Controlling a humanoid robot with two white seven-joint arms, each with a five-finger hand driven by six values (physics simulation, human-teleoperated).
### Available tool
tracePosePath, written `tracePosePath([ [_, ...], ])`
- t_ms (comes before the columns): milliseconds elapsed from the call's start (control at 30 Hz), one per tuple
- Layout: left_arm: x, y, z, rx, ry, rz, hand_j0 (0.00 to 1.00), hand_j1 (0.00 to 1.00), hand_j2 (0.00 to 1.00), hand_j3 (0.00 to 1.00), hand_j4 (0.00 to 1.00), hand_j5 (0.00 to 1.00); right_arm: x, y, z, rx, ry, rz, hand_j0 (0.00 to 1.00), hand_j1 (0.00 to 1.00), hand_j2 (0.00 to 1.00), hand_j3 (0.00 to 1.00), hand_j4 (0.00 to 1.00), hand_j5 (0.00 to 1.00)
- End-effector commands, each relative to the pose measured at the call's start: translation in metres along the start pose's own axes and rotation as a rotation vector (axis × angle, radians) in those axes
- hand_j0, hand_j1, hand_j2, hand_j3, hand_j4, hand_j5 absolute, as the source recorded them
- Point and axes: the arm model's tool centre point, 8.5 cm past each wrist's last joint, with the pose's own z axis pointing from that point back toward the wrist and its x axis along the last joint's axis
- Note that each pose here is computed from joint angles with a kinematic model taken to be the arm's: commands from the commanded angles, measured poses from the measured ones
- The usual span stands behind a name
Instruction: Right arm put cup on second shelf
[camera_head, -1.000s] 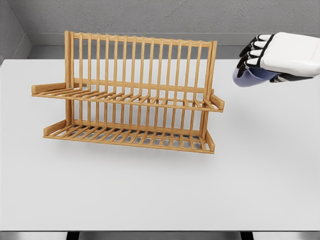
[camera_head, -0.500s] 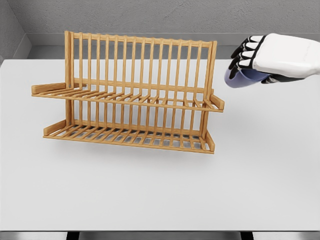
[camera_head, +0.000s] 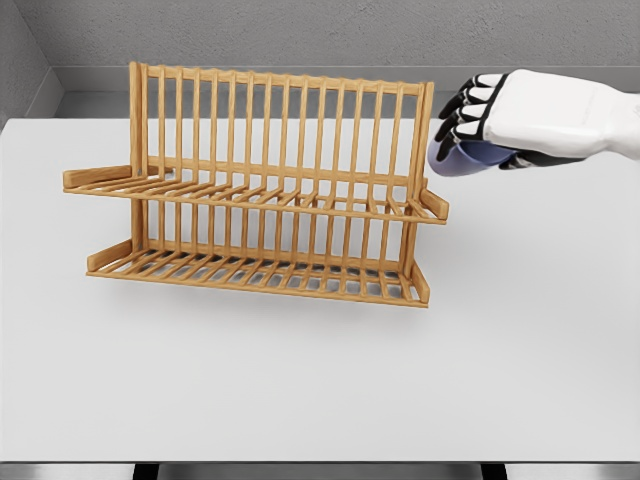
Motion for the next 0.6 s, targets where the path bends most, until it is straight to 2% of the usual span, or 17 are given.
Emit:
tracePosePath([
  [0,0.0,0.0,0.0,0.0,0.0,-0.001,1.0,1.0,1.0,1.0,1.0,1.0,0.001,0.003,-0.003,0.003,-0.008,-0.011,0.63,0.63,0.63,0.63,0.63,0.63],
  [233,0.0,0.0,0.0,0.0,0.0,-0.001,1.0,1.0,1.0,1.0,1.0,1.0,0.008,0.008,-0.017,0.014,-0.048,-0.02,0.63,0.63,0.63,0.63,0.63,0.63],
  [367,0.0,0.0,0.0,0.0,0.0,-0.001,1.0,1.0,1.0,1.0,1.0,1.0,0.012,0.001,-0.03,0.005,-0.083,-0.005,0.63,0.63,0.63,0.63,0.63,0.63],
  [567,0.0,0.0,0.0,0.0,0.0,0.001,1.0,1.0,1.0,1.0,1.0,1.0,0.015,0.005,-0.034,0.022,-0.098,-0.011,0.63,0.63,0.63,0.63,0.63,0.63],
])
